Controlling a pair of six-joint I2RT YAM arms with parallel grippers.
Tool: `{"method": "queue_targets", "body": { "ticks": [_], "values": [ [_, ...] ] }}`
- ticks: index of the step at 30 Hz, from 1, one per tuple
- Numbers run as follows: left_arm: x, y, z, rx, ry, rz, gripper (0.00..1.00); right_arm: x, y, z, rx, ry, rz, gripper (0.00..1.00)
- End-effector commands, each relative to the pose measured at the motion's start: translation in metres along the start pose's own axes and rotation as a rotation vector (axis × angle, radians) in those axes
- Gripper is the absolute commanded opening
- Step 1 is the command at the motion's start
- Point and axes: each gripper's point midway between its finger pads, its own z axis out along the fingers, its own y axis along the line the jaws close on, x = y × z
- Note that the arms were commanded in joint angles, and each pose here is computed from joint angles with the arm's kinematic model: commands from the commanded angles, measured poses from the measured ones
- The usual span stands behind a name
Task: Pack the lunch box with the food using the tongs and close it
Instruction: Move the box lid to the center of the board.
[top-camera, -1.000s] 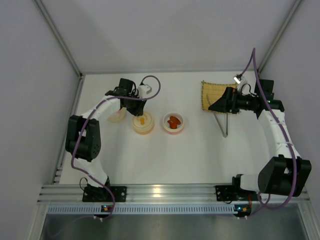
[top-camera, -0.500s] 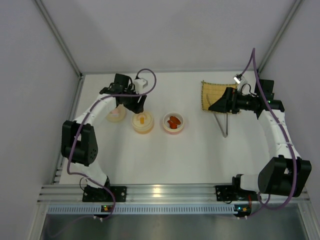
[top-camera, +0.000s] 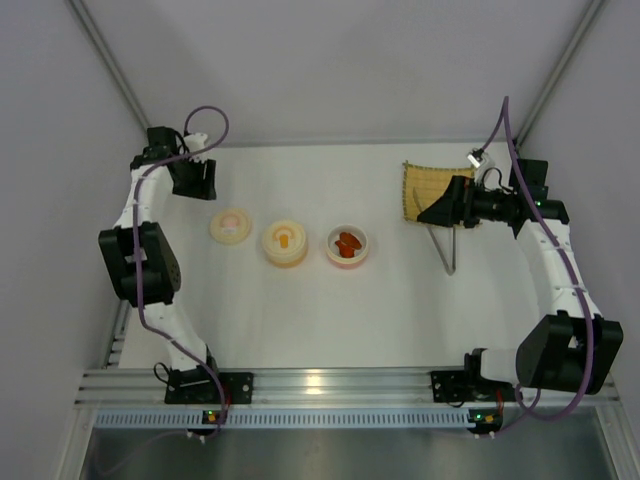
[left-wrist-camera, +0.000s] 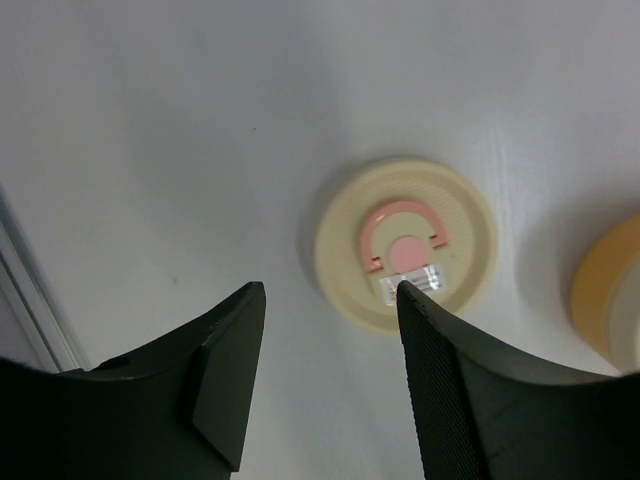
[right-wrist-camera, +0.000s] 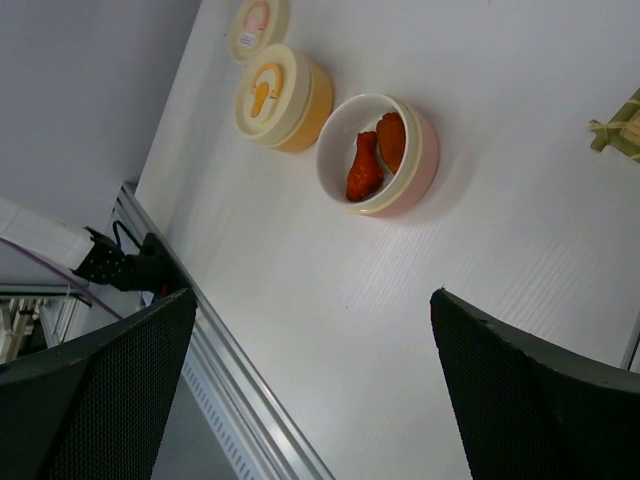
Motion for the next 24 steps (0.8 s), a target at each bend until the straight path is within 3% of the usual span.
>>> {"method": "queue_targets", "body": {
  "ticks": [1,7,20,24],
  "values": [
    [0.009,0.021,0.012,-0.002,0.069,0.029,0.59,-0.01,0.009,-0.004,-0.008,-0.028,-0.074,0.99],
    [0.026,0.04,0.05,0.021,0.171,0.071,0.41,-0.011,0.007,-0.002,-0.001,-0.021,-0.069,1.0],
    [0.092,0.032,0.084,0.089,0.324,0.088,0.38,-0.008,0.007,0.006,-0.008,0.004,-0.078,0.99],
    [0.118,0.025,0.085,0.13,0.377,0.152,0.28,-0.003,0.012,0.013,-0.019,0.034,-0.1,0.99]
  ]
}}
